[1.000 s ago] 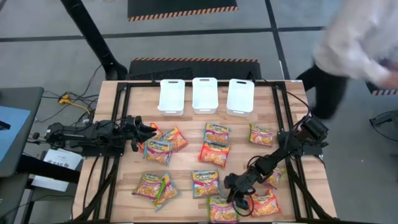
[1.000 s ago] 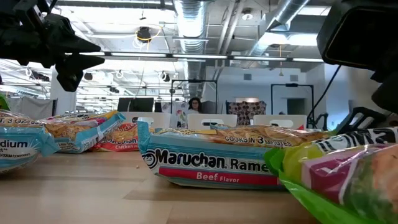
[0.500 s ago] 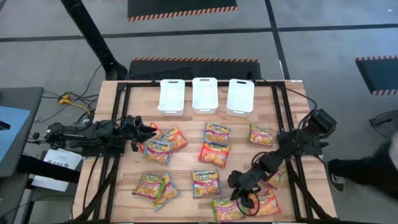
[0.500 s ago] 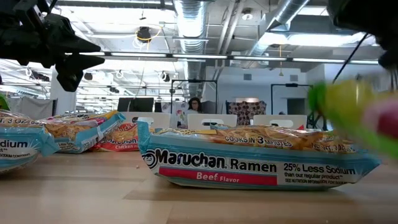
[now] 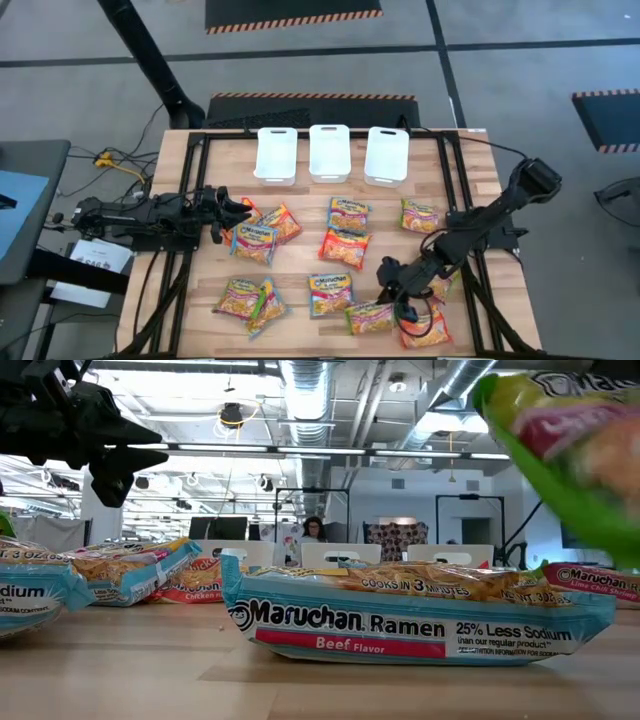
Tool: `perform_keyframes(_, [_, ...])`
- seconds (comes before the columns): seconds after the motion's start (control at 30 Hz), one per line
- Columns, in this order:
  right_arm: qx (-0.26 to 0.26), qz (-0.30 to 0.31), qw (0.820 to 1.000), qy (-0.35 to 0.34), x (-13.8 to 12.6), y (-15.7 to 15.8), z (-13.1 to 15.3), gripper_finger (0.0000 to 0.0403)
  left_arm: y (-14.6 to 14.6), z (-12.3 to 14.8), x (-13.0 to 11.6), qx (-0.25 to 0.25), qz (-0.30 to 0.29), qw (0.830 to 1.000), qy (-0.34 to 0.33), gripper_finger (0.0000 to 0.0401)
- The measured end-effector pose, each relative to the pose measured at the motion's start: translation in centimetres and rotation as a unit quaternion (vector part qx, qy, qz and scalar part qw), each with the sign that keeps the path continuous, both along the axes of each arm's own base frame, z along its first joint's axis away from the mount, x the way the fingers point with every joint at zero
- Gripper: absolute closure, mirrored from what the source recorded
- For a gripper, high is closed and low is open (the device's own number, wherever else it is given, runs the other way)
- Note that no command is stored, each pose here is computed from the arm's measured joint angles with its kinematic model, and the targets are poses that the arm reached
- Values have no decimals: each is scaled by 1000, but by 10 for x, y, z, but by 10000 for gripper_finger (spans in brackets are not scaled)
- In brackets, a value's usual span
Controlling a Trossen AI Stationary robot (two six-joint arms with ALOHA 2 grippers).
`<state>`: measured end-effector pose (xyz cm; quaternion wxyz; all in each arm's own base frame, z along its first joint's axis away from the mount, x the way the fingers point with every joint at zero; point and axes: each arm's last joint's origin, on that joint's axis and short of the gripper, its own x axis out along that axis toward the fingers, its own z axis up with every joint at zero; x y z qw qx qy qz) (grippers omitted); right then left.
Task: Sort Maruchan noodles
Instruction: Put the green noodle pack into the right white bin
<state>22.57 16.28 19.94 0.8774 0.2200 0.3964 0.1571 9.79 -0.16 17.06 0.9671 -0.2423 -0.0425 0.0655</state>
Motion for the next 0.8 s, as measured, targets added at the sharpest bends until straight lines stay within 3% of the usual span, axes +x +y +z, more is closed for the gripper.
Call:
perform_keyframes(0.43, [-62,-56,993,-86,-8,-37,38,399,0,0,0,0,0,1000,0,284])
perform_keyframes(0.8, [-153,-125,968,-153,4,-102,58,399,0,0,0,0,0,1000,0,284])
